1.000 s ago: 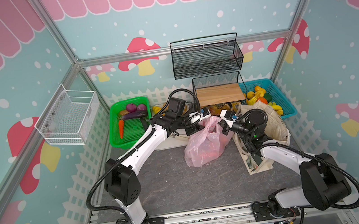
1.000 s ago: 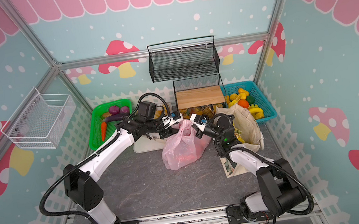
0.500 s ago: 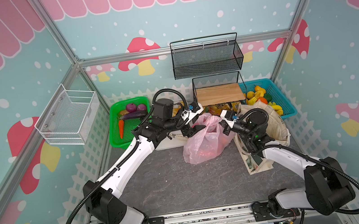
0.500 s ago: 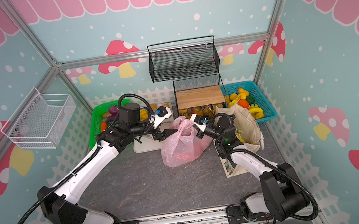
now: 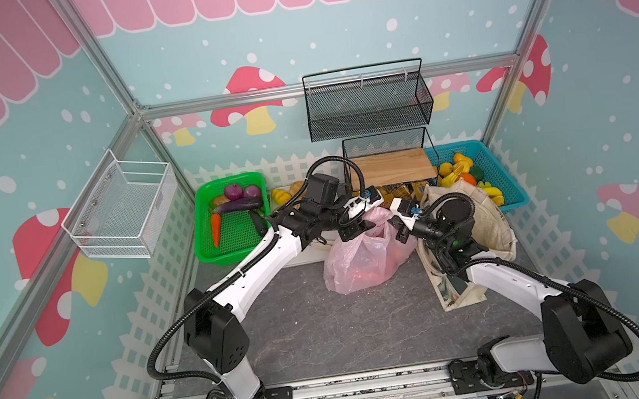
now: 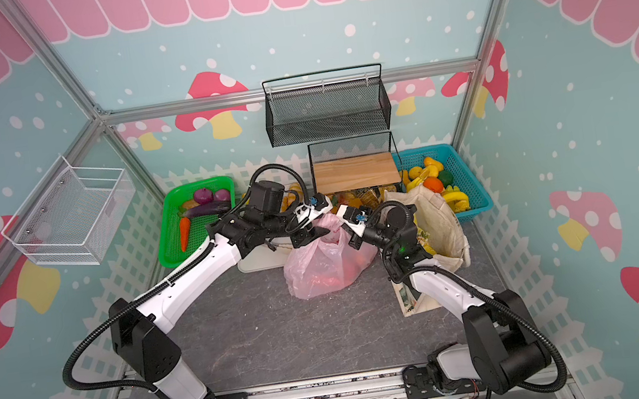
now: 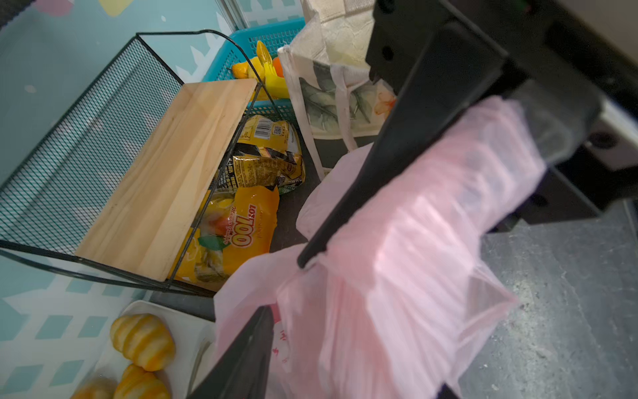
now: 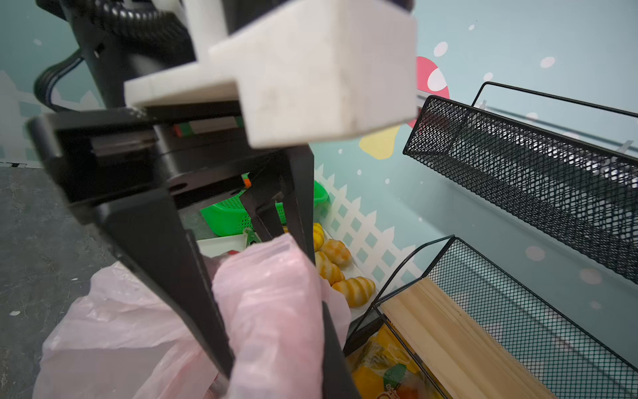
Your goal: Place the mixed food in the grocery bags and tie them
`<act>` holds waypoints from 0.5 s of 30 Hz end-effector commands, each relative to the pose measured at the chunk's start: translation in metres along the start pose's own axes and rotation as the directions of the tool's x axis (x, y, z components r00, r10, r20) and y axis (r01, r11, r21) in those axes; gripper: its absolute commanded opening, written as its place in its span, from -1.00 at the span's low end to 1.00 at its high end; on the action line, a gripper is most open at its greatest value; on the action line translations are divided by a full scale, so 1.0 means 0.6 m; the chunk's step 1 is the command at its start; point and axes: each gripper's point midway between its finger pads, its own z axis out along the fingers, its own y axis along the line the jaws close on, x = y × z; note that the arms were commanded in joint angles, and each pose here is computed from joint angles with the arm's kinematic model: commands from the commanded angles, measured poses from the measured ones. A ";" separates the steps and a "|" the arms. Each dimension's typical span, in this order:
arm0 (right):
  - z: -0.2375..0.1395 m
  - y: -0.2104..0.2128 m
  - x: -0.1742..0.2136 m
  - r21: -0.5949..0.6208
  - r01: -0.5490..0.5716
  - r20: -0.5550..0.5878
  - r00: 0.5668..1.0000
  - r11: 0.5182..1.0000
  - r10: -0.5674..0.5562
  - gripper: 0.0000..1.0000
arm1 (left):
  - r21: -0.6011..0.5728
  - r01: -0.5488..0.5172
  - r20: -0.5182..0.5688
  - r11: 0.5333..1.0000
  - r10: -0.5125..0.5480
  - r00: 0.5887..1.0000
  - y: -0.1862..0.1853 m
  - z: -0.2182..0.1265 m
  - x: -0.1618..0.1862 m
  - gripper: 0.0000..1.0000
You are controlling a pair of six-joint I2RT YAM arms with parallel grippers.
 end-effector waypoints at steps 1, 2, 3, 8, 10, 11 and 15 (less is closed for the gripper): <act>0.001 0.000 -0.019 -0.005 0.055 0.015 0.998 0.998 -0.055 -1.00 | -0.053 -0.044 0.028 0.998 0.046 0.999 0.017 -0.019 -0.021 -0.35; 0.000 0.000 -0.017 -0.006 0.055 0.009 0.998 0.998 -0.055 -1.00 | -0.062 -0.051 0.036 0.997 0.053 0.998 0.017 -0.019 -0.022 -0.46; -0.001 0.001 -0.016 -0.007 0.059 0.004 0.998 0.998 -0.059 -1.00 | -0.079 -0.058 0.052 0.995 0.062 0.997 0.022 -0.023 -0.025 -0.54; -0.011 0.001 -0.002 0.002 0.106 -0.067 0.992 0.994 -0.106 -0.89 | -0.140 -0.133 0.089 0.981 0.146 0.985 0.031 -0.041 -0.032 -0.90; -0.014 0.006 0.004 -0.024 0.129 -0.098 0.987 0.991 -0.130 -0.57 | -0.153 -0.190 0.094 0.970 0.206 0.974 0.026 -0.043 -0.031 -0.95; -0.015 0.008 0.005 -0.037 0.131 -0.109 0.985 0.991 -0.134 -0.44 | -0.158 -0.207 0.097 0.965 0.224 0.970 0.027 -0.044 -0.029 -0.96; -0.015 0.017 0.008 -0.091 0.137 -0.142 0.979 0.986 -0.149 -0.07 | -0.168 -0.264 0.084 0.950 0.280 0.956 0.025 -0.042 -0.024 -1.00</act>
